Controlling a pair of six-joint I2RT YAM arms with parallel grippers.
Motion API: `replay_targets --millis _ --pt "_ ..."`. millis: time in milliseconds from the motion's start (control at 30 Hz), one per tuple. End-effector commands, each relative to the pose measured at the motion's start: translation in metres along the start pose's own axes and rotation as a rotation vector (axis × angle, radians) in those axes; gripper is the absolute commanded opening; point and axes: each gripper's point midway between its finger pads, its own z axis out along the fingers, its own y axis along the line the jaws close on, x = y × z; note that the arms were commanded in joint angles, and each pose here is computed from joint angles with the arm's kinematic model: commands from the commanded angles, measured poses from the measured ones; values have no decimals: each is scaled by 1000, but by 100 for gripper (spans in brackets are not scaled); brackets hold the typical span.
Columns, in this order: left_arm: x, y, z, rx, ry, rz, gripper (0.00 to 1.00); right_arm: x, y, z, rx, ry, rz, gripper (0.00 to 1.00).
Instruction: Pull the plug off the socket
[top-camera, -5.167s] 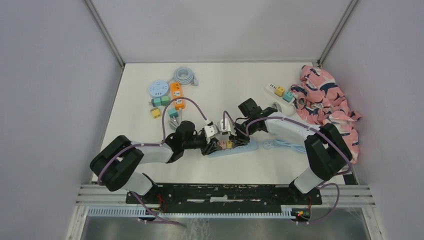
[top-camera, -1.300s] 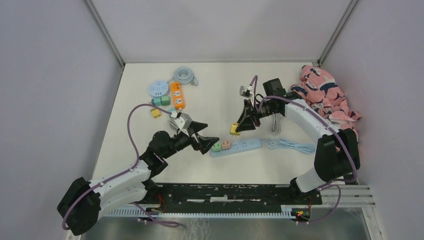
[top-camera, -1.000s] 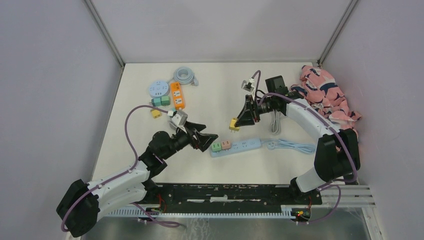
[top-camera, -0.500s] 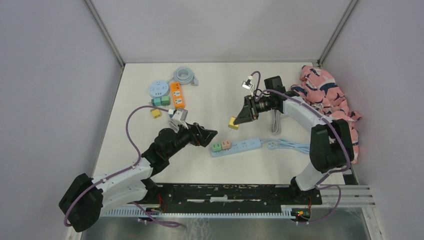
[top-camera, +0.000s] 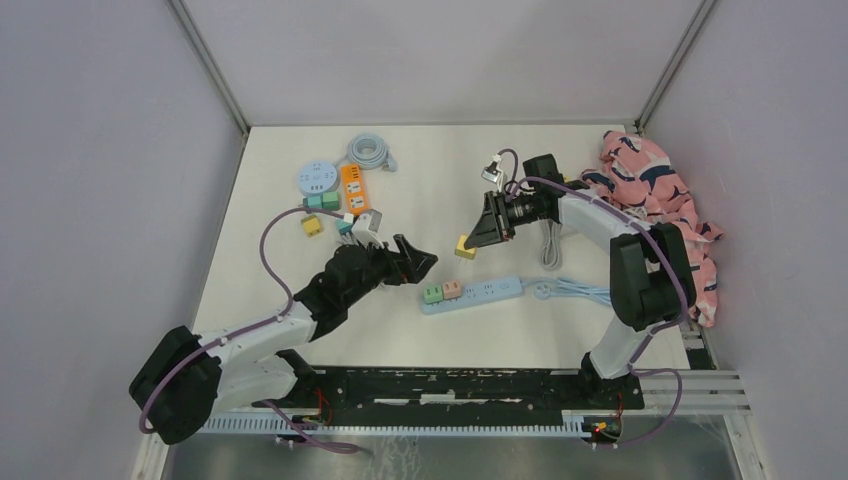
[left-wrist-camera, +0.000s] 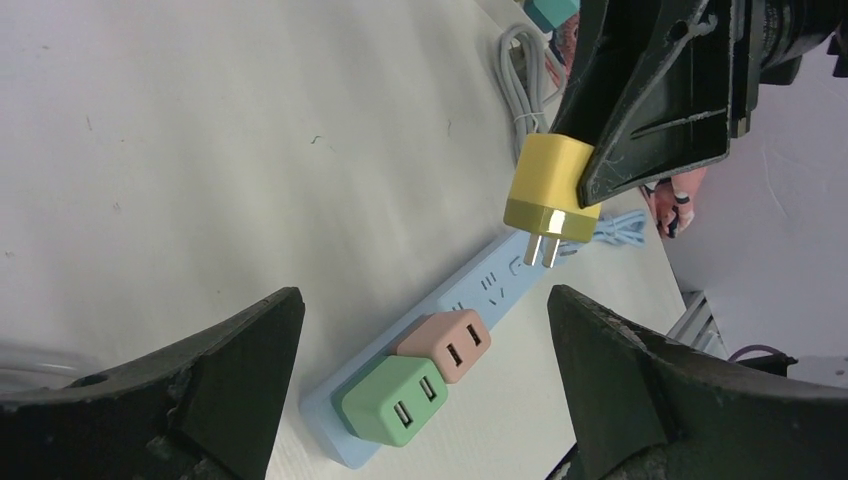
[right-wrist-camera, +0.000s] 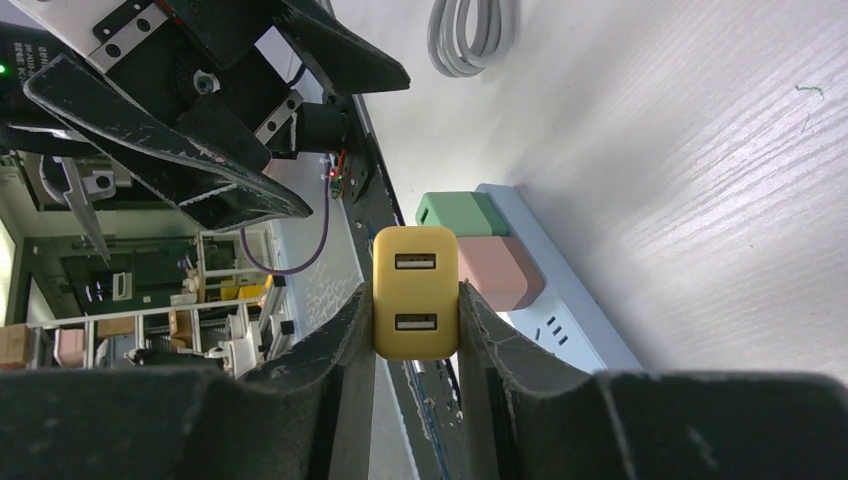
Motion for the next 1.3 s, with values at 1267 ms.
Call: replay_targets --millis 1267 --pt "7 -76 73 -283 158 307 68 -17 -7 -1 22 -13 61 3"
